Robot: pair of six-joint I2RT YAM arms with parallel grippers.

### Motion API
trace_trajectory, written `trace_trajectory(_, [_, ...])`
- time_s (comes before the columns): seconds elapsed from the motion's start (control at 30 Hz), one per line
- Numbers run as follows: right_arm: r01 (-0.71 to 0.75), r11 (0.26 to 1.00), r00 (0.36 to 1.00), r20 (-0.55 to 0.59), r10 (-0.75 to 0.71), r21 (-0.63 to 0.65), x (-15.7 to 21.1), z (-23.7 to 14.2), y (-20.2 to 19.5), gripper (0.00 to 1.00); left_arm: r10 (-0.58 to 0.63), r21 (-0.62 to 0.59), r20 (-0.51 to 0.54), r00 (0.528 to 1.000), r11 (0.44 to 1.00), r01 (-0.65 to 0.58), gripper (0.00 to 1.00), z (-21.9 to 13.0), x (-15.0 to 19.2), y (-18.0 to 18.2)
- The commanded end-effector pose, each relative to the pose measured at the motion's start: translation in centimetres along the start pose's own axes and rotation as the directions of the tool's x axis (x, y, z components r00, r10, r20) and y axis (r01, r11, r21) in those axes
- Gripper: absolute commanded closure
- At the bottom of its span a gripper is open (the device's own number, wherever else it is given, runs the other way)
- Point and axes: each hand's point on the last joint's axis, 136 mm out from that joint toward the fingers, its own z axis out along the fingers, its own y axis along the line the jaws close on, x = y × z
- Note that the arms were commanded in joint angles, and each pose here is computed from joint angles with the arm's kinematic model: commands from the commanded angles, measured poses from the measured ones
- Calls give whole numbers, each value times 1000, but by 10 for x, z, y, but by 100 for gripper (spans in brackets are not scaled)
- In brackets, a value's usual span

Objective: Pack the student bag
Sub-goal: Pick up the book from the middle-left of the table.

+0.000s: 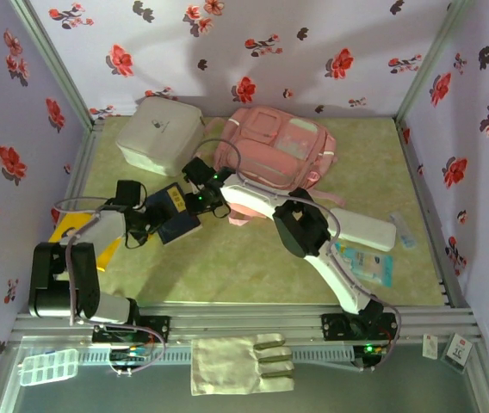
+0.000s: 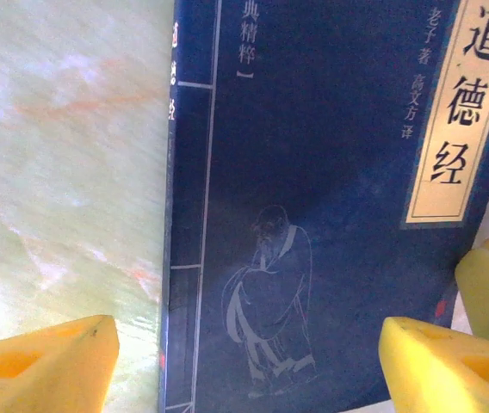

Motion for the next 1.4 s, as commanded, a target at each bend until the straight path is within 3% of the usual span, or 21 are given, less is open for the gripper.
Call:
trace_trajectory(0.0, [-20, 999, 999, -44, 21, 30, 10, 11, -6, 75, -13, 19, -24, 1000, 1000, 14, 23, 5, 3, 0])
trace_trajectory(0.43, [-37, 998, 994, -99, 42, 58, 30, 25, -18, 82, -4, 68, -67, 998, 998, 8, 33, 13, 8, -8])
trace_trajectory(0.67, [-53, 998, 991, -118, 58, 47, 37, 29, -19, 82, 8, 98, -79, 997, 995, 0, 33, 10, 7, -16])
trace_trajectory(0.87, [-60, 997, 990, -126, 66, 44, 40, 31, -19, 83, 4, 216, -35, 999, 976, 3, 40, -19, -2, -47])
trace_trajectory(1.03, [-72, 997, 988, -136, 75, 22, 42, 31, -15, 83, -66, 325, -8, 998, 943, 65, 47, -40, -5, -66])
trace_trajectory(1.37, [-66, 998, 989, -134, 62, -22, 40, 25, -7, 83, -131, 326, -34, 991, 936, 135, 61, -20, -2, -59])
